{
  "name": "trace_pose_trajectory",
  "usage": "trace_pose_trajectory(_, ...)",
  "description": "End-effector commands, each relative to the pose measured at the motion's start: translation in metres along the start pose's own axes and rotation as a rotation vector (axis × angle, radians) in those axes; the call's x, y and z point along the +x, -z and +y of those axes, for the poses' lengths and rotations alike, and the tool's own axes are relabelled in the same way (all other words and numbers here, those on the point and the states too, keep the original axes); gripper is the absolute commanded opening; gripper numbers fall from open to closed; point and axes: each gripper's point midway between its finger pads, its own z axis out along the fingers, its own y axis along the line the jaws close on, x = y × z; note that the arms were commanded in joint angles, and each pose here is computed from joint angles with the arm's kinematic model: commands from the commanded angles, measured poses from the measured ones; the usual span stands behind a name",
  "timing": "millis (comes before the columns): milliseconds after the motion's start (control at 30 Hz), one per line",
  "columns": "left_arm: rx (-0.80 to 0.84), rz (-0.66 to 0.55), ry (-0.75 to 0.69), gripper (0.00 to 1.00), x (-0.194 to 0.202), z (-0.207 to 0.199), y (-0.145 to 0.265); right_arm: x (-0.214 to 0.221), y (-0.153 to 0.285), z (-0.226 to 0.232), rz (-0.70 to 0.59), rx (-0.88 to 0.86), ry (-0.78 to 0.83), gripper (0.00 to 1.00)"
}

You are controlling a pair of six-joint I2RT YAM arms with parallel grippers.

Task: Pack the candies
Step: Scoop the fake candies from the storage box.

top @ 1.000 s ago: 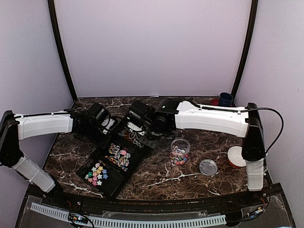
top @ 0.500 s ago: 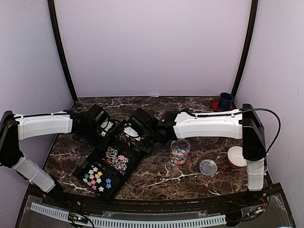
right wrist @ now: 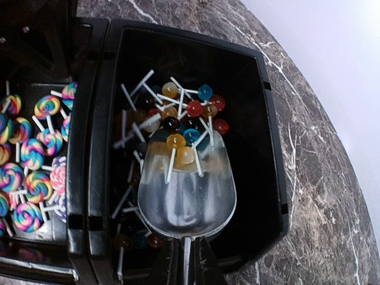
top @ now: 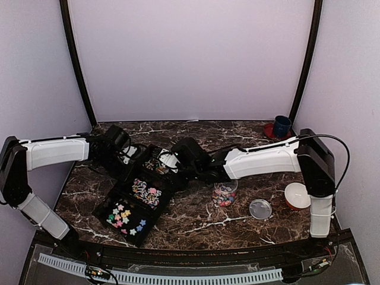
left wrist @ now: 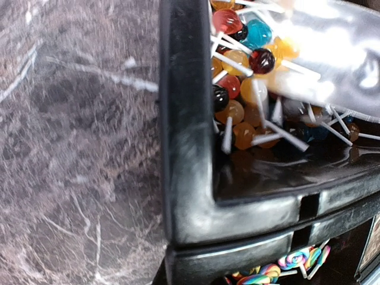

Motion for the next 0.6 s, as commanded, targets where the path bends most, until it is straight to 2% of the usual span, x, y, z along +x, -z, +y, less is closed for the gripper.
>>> trace_pose_trajectory(0,0.147,-0.333,-0.086,0.00,-0.095,-0.032,0.049,0.009,-0.018,0.023,-0.031,-0.097,0.008,0.00)
trace_pose_trajectory(200,0.185,-0.333,-0.103,0.00,-0.104,-0.029,0.041,-0.004,-0.032,0.002,-0.075,-0.093,-0.021,0.00)
trace_pose_trajectory(567,0.116,-0.299,0.002,0.00,-0.120,0.001,0.036,-0.010,-0.047,-0.021,-0.163,-0.047,-0.116,0.00)
